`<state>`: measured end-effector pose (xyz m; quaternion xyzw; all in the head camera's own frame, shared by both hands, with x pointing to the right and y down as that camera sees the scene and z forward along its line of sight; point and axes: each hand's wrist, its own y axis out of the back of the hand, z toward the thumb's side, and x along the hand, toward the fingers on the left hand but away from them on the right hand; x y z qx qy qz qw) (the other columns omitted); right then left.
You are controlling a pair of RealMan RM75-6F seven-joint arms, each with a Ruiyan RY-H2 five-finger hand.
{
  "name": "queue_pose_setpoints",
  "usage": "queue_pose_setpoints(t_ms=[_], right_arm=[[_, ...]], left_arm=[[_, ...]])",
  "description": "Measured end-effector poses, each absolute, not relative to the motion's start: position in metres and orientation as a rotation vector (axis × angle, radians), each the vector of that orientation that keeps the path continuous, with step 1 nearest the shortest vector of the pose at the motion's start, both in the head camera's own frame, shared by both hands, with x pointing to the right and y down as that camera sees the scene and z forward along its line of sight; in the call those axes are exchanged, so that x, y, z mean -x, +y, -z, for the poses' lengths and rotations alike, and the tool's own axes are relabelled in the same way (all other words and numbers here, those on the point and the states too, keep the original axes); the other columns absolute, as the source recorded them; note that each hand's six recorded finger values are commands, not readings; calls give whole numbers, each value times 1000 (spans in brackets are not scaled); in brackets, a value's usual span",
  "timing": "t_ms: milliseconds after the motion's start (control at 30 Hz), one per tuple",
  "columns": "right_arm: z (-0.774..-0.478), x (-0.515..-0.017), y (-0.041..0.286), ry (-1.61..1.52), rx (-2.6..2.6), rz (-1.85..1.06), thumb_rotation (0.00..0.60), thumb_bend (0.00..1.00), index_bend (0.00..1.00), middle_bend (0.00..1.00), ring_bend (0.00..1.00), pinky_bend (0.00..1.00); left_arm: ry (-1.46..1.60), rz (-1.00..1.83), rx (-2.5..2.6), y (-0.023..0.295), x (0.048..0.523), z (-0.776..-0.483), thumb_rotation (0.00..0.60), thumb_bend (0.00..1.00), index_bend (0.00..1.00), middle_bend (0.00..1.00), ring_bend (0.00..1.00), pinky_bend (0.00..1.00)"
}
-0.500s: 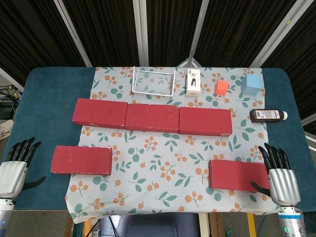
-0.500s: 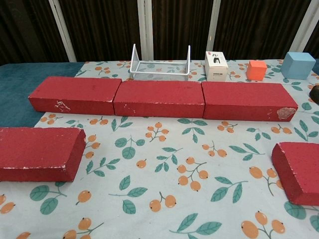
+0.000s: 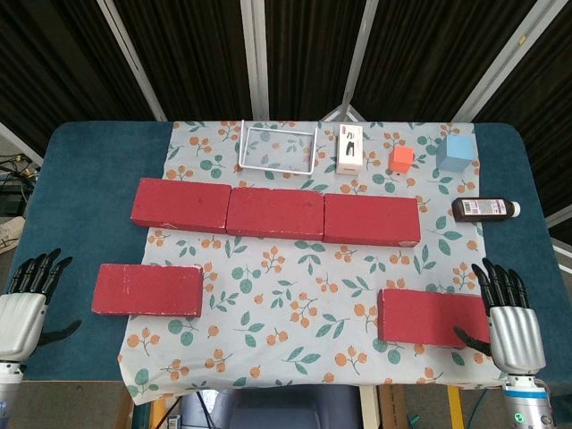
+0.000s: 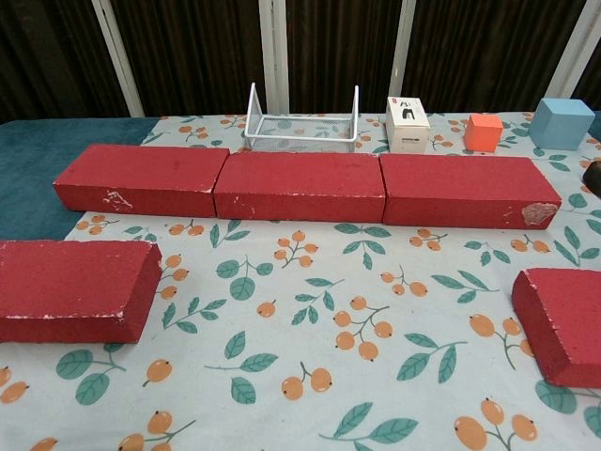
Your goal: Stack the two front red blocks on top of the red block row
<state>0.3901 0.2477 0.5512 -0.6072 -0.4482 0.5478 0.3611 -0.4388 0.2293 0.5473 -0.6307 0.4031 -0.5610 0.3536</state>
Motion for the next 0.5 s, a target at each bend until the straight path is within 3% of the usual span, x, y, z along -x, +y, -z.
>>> queue_pose_setpoints(t_ms=[500], right_arm=[[-565, -381, 266, -1032, 1791, -1569, 600, 51, 0, 0, 0, 0]], left_arm=[[1099, 1424, 1626, 231, 446, -536, 600, 0, 102, 0, 0, 61]])
